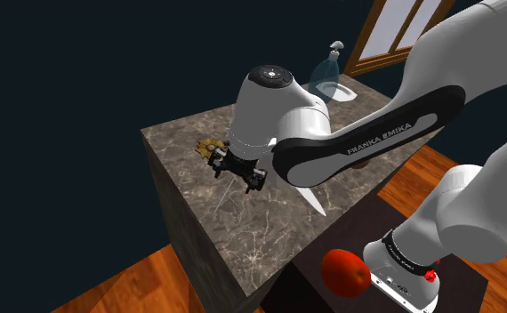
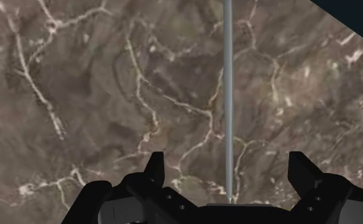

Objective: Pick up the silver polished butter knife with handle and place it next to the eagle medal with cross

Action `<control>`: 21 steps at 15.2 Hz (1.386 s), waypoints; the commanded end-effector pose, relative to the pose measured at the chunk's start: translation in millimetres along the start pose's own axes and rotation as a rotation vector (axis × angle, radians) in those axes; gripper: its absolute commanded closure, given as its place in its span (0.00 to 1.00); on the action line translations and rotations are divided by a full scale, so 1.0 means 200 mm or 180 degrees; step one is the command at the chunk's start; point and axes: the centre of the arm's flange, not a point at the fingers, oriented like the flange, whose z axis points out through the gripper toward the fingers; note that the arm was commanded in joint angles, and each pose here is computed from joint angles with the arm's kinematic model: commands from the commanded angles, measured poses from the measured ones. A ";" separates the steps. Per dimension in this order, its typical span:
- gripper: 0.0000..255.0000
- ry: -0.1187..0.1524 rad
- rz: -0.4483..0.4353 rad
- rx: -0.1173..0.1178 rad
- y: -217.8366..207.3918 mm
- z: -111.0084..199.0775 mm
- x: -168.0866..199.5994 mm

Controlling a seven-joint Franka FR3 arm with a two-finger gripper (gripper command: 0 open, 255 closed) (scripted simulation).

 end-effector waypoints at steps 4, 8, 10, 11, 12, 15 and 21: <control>1.00 0.0000 0.0000 0.0000 0.00 0.00 0.00; 1.00 0.0000 0.0000 0.0000 0.00 0.00 0.00; 1.00 0.0000 0.0000 0.0000 0.00 0.00 0.00; 1.00 0.0000 0.0000 0.0000 0.00 0.00 0.00; 1.00 0.0000 0.0000 0.0000 0.00 0.00 0.00; 1.00 0.0000 0.0000 0.0000 -0.01 -0.05 0.00; 1.00 0.0000 0.0000 0.0000 -0.03 -0.21 0.02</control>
